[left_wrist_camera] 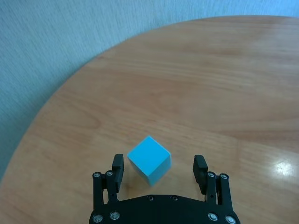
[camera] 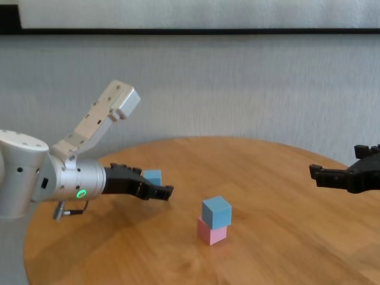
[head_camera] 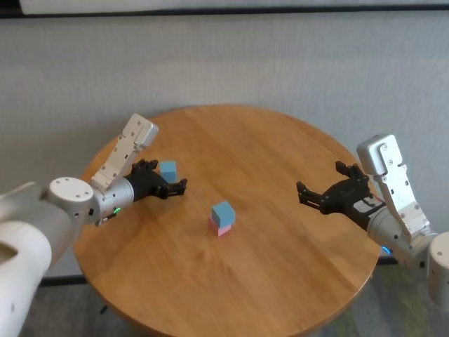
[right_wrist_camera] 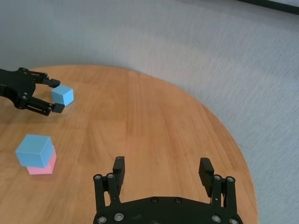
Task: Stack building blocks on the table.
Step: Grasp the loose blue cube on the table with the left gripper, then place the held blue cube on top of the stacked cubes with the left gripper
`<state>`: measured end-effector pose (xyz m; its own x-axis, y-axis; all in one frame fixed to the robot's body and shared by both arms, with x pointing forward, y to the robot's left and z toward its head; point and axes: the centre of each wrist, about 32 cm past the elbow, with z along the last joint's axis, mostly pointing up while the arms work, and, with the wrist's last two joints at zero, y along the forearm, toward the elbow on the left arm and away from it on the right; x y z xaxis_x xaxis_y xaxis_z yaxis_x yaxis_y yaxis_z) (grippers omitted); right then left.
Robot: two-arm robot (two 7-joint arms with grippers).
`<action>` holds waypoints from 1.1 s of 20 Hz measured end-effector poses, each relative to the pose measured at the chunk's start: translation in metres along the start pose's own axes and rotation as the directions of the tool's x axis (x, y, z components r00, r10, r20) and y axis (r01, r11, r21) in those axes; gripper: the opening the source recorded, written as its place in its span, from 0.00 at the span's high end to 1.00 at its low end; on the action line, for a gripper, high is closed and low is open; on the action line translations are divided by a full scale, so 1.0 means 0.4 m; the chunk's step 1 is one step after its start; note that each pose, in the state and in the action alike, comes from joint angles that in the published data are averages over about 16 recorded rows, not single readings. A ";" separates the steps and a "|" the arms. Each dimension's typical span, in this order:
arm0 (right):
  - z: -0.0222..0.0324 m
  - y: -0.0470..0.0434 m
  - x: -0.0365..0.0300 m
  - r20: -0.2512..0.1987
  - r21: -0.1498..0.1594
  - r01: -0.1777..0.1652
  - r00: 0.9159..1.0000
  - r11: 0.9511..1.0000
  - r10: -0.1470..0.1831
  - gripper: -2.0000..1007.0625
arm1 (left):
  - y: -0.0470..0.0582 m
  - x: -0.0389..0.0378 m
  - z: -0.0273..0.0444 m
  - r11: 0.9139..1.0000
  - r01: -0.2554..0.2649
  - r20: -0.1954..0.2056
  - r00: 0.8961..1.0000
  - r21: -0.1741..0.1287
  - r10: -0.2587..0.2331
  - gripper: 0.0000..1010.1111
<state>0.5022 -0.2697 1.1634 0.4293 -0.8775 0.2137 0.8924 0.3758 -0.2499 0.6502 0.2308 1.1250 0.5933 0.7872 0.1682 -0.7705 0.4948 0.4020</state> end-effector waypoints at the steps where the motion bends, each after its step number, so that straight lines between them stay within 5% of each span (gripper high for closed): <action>1: 0.000 0.000 0.000 0.000 0.000 0.000 1.000 1.000 0.000 0.01 | 0.000 0.000 0.000 1.000 0.001 0.000 1.000 0.000 -0.001 0.07; 22: 0.000 0.000 0.000 0.000 0.000 0.000 1.000 1.000 0.000 0.01 | 0.000 0.001 0.002 1.000 0.000 0.002 1.000 -0.001 0.000 0.57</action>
<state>0.5022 -0.2697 1.1634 0.4294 -0.8775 0.2137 0.8924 0.3758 -0.2499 0.6505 0.2308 1.1256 0.5937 0.7866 0.1697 -0.7707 0.4951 0.4011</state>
